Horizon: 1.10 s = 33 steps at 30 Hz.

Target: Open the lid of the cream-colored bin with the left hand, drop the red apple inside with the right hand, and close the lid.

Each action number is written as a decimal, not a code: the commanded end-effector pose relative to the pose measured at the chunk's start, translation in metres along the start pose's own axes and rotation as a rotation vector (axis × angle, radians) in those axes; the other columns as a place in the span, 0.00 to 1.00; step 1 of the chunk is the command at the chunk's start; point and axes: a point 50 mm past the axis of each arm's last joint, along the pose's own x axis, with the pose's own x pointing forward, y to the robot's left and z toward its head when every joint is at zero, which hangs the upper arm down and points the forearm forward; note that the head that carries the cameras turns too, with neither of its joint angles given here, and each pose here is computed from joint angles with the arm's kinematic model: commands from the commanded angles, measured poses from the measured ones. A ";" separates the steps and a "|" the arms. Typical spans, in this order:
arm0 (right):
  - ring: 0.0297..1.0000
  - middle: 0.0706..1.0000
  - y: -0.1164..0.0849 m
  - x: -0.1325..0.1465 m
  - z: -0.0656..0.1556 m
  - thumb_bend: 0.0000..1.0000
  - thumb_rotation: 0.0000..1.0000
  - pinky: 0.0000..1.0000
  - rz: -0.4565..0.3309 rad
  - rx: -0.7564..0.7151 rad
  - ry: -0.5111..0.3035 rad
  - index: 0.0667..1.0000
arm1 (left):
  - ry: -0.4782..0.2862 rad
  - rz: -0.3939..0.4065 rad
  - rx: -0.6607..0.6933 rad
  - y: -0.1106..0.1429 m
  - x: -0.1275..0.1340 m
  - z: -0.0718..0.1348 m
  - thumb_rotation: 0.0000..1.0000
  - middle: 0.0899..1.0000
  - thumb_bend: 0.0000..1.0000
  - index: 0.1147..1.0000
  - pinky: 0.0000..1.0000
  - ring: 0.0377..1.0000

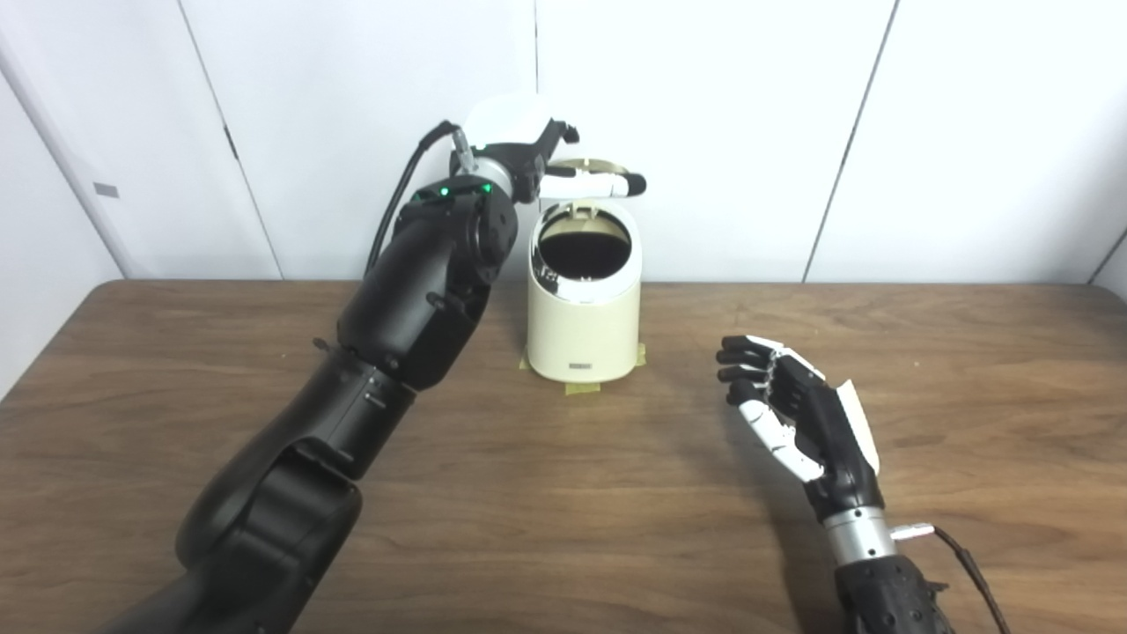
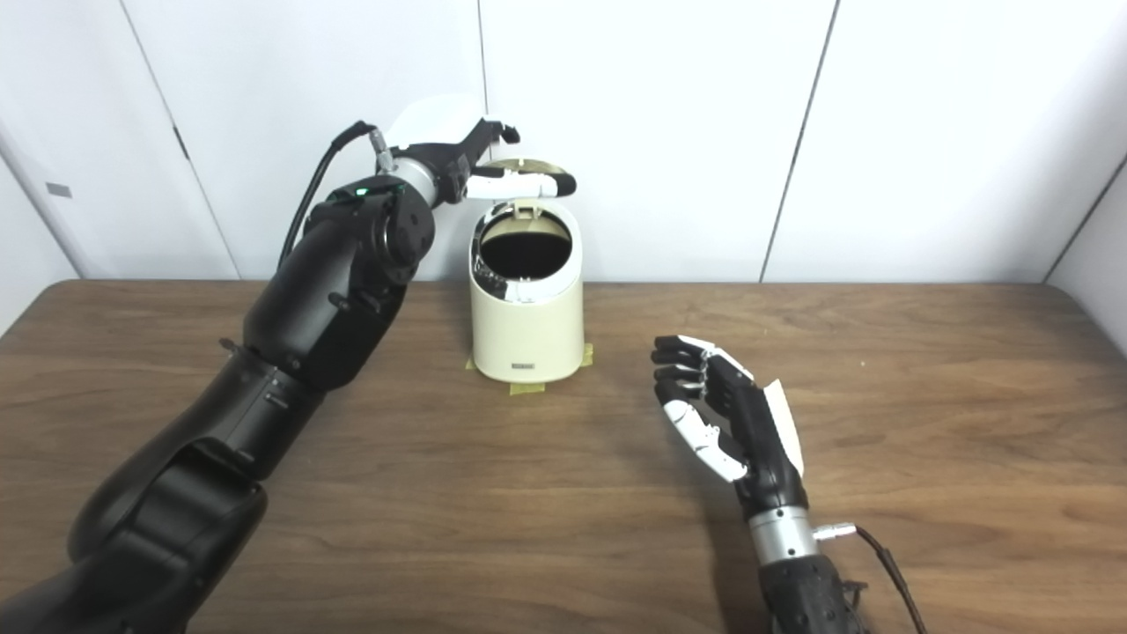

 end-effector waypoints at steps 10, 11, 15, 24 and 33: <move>0.64 0.67 0.010 0.007 0.009 0.26 0.65 0.55 0.008 -0.003 -0.029 0.68 | -0.037 0.129 0.076 0.019 -0.012 0.000 1.00 0.94 1.00 0.84 1.00 1.00; 0.64 0.67 0.010 0.007 0.008 0.27 0.67 0.55 0.008 -0.008 -0.026 0.68 | -0.041 0.131 0.076 0.019 -0.014 -0.001 1.00 0.94 0.99 0.84 1.00 1.00; 0.64 0.67 0.010 0.008 0.007 0.26 0.68 0.54 0.024 -0.032 -0.024 0.68 | -0.049 0.144 0.069 0.015 -0.024 -0.004 1.00 0.97 0.98 0.85 1.00 1.00; 0.65 0.67 0.013 0.008 0.006 0.28 0.70 0.55 0.034 -0.052 -0.005 0.68 | -0.105 0.155 0.145 0.002 -0.038 -0.012 1.00 0.88 0.96 0.84 1.00 1.00; 0.64 0.67 0.015 0.008 0.008 0.28 0.71 0.54 0.036 -0.051 -0.001 0.68 | -0.146 0.153 0.221 -0.017 -0.051 -0.010 1.00 0.87 0.98 0.83 1.00 1.00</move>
